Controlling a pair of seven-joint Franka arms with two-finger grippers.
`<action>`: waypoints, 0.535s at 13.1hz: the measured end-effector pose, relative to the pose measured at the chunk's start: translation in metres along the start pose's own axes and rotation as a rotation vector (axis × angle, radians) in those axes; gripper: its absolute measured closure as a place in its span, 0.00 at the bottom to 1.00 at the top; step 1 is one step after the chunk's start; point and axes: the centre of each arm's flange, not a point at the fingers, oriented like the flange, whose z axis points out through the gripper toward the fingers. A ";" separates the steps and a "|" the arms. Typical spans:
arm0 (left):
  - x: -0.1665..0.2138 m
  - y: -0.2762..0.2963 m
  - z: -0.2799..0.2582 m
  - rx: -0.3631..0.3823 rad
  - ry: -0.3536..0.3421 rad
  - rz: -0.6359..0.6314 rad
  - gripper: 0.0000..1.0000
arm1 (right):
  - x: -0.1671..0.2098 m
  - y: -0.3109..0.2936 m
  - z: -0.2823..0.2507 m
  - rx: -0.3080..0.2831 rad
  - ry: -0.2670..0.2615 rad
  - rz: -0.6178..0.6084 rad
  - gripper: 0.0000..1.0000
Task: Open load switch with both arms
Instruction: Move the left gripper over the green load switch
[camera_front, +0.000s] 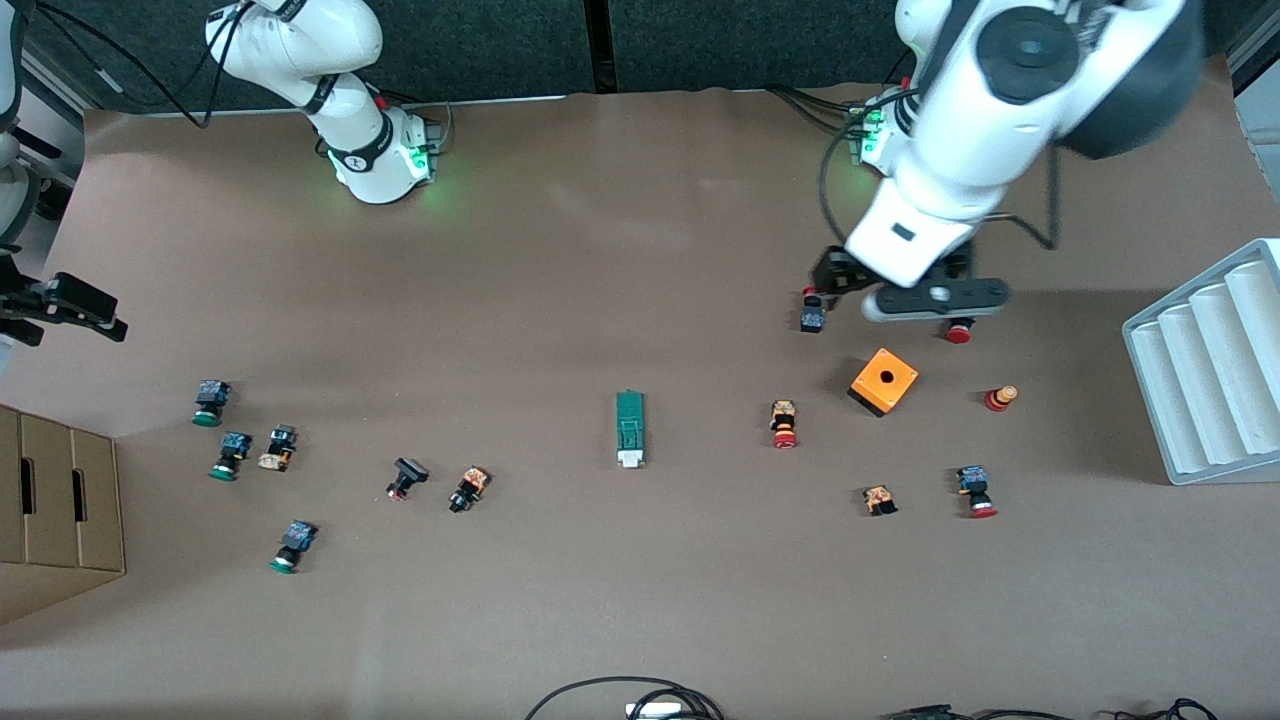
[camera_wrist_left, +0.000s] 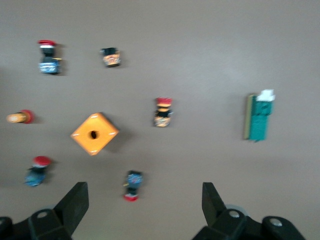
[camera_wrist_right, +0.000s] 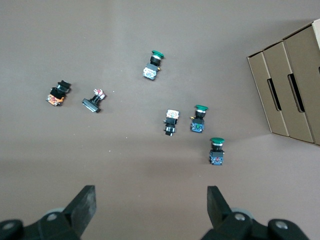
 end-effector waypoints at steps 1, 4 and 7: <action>0.000 0.014 0.006 -0.028 0.017 -0.028 0.00 | 0.000 0.000 0.000 0.000 0.000 0.000 0.00; -0.006 0.061 0.030 -0.078 0.077 -0.078 0.00 | 0.000 0.000 0.000 0.000 0.000 0.000 0.00; -0.036 0.118 0.063 -0.028 0.172 -0.112 0.00 | 0.000 -0.001 0.000 0.000 0.000 -0.002 0.00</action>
